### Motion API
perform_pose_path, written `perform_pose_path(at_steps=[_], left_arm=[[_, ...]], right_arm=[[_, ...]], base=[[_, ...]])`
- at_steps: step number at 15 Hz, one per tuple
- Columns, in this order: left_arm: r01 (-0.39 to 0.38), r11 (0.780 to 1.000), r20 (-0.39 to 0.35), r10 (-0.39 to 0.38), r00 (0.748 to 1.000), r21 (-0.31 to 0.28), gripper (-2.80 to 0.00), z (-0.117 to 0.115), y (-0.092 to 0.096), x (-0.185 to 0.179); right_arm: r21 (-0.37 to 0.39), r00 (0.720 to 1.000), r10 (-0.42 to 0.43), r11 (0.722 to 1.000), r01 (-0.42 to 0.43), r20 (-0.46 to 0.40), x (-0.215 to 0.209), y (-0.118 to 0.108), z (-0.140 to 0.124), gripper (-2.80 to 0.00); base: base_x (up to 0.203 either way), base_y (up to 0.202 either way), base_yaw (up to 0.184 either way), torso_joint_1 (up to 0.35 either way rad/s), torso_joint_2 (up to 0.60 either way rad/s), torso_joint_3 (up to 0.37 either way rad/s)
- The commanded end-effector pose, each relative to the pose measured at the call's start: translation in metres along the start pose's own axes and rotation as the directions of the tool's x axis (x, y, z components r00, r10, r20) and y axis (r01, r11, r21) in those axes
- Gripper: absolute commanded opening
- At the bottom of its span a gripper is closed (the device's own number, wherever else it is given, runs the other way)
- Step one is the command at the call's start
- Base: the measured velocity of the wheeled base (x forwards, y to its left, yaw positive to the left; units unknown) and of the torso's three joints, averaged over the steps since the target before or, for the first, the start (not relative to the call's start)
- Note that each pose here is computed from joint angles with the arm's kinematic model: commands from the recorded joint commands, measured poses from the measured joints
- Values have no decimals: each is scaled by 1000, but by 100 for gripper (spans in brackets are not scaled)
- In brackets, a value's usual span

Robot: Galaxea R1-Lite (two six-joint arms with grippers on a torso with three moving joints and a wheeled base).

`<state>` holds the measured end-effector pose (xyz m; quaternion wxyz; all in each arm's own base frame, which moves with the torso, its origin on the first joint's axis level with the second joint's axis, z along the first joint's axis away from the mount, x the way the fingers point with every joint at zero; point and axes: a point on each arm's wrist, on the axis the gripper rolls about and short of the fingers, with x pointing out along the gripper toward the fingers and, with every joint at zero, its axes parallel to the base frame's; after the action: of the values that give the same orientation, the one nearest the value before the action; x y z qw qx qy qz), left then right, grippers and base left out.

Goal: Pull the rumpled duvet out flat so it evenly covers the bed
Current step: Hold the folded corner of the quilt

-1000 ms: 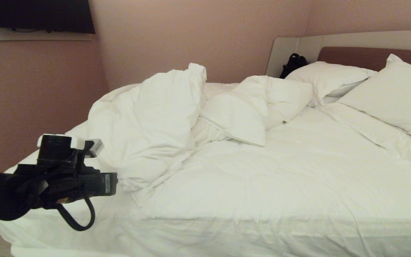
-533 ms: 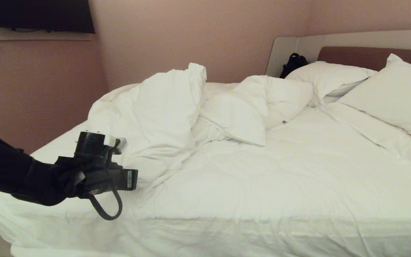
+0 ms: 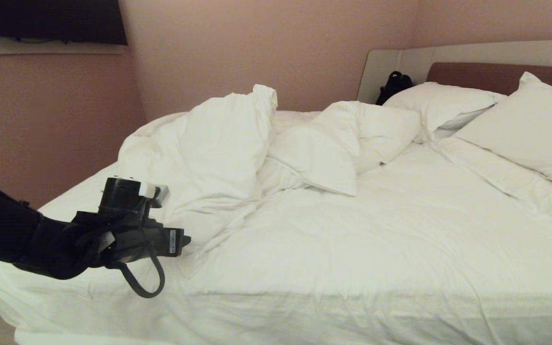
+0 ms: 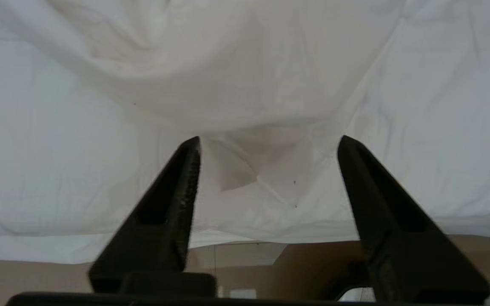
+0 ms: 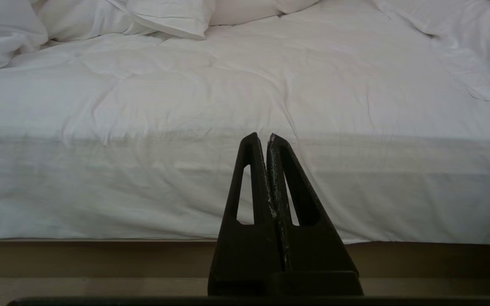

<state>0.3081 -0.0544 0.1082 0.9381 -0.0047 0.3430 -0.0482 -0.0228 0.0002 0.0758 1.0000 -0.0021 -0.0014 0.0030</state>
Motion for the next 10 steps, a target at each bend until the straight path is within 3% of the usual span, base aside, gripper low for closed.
perform_pose_path(at_steps=[1, 5, 6, 10], left_arm=[[1, 1000, 2, -1, 1000, 2, 0, 1, -1, 4], [13, 1000, -9, -13, 1000, 26, 0, 1, -6, 23], [20, 999, 15, -21, 1000, 36, 0, 1, -11, 29], [-11, 996, -14, 12, 1000, 90, 0, -15, -30, 57]], right_arm=[[0, 1000, 0, 1000, 0, 0, 0, 0, 0, -280], [0, 1000, 1, 1000, -1, 0, 0, 0, 0, -280], [0, 1000, 0, 1000, 0, 0, 0, 0, 0, -280], [0, 1000, 2, 1000, -2, 0, 0, 0, 0, -280]], base=[[0, 0, 0, 0, 0, 0], [0, 0, 0, 0, 0, 0], [0, 0, 0, 0, 0, 0], [0, 0, 0, 0, 0, 0]])
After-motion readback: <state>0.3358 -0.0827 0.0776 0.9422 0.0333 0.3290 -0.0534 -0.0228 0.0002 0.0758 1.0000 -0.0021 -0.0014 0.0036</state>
